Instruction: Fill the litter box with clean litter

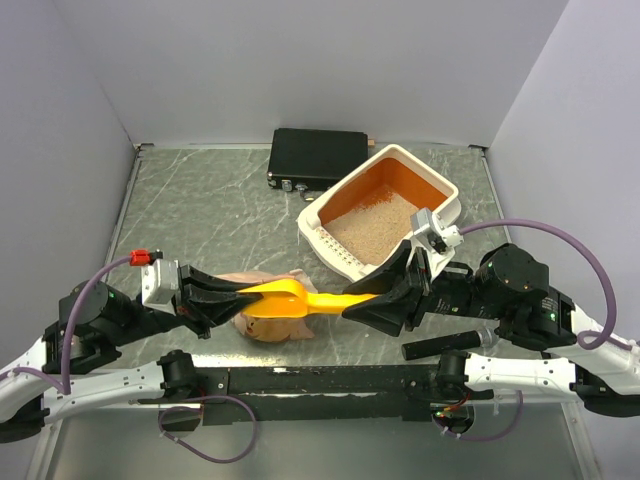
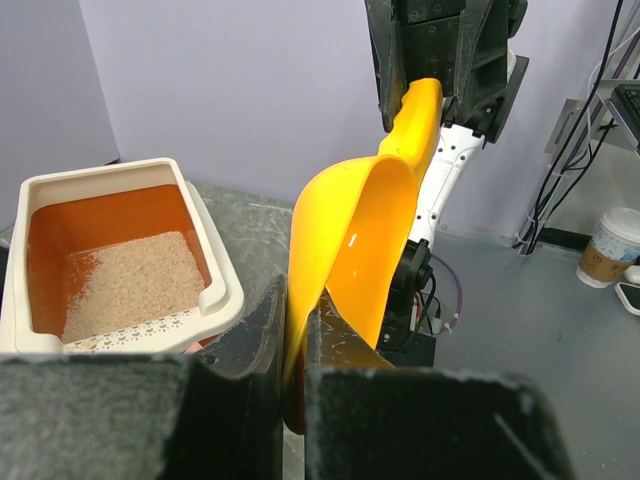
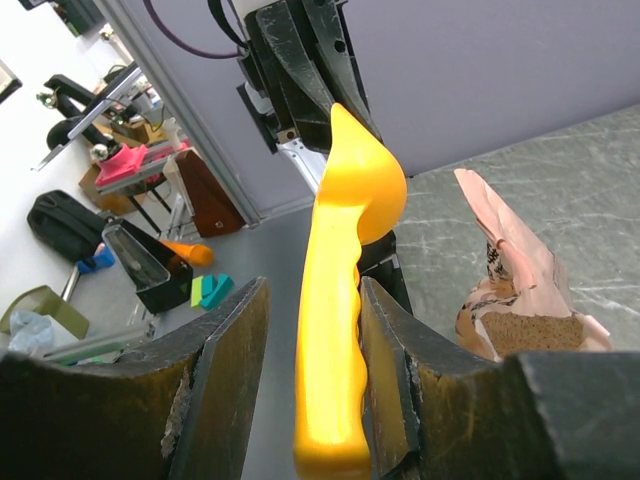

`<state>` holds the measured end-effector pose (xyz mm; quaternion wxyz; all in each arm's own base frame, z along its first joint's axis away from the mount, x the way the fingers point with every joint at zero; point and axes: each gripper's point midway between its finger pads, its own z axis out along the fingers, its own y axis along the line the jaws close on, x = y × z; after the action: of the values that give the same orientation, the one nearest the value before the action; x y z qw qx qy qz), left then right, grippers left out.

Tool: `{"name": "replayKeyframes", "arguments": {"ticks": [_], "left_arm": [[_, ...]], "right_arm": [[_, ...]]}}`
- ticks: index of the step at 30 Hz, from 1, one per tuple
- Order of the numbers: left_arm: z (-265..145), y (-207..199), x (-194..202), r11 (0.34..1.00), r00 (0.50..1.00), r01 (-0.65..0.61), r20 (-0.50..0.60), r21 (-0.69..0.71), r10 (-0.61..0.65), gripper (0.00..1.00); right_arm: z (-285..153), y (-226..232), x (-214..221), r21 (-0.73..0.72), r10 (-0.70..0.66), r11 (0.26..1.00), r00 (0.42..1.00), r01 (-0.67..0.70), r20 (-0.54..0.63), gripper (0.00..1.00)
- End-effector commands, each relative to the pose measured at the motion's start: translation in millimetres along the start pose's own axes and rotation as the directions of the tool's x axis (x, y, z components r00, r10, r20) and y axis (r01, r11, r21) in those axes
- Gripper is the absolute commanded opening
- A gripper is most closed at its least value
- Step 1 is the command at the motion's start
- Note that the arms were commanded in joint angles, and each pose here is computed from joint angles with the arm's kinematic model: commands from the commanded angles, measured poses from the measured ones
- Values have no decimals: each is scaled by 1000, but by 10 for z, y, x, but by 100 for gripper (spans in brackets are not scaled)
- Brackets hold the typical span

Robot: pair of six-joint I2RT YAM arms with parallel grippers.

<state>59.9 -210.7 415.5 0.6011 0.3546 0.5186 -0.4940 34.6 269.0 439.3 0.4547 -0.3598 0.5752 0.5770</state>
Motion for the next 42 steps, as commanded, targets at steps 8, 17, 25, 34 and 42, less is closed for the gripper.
{"name": "replayKeyframes", "arguments": {"ticks": [8, 17, 25, 34, 42], "left_arm": [[-9, 10, -188, 1000, 999, 4, 53, -14, -4, 1], [34, 3, -171, 1000, 999, 1, 41, -7, -1, 1], [54, 8, -166, 1000, 999, -3, 39, -10, 3, 1], [51, 30, -183, 1000, 999, -6, 43, -21, 7, 1], [190, 343, 289, 982, 982, -126, -159, -142, 103, 50]], "right_arm": [[46, 52, -59, -23, 3, 1000, 1000, -3, 12, 47], [60, 7, -23, -4, 6, 1000, 1000, -6, 5, 46], [55, -2, -10, 4, 8, 1000, 1000, -8, -5, 35], [81, -117, 105, 60, 30, 998, 999, -28, -44, 4], [-131, -453, 198, 282, 61, 959, 992, -28, -107, 0]]}}
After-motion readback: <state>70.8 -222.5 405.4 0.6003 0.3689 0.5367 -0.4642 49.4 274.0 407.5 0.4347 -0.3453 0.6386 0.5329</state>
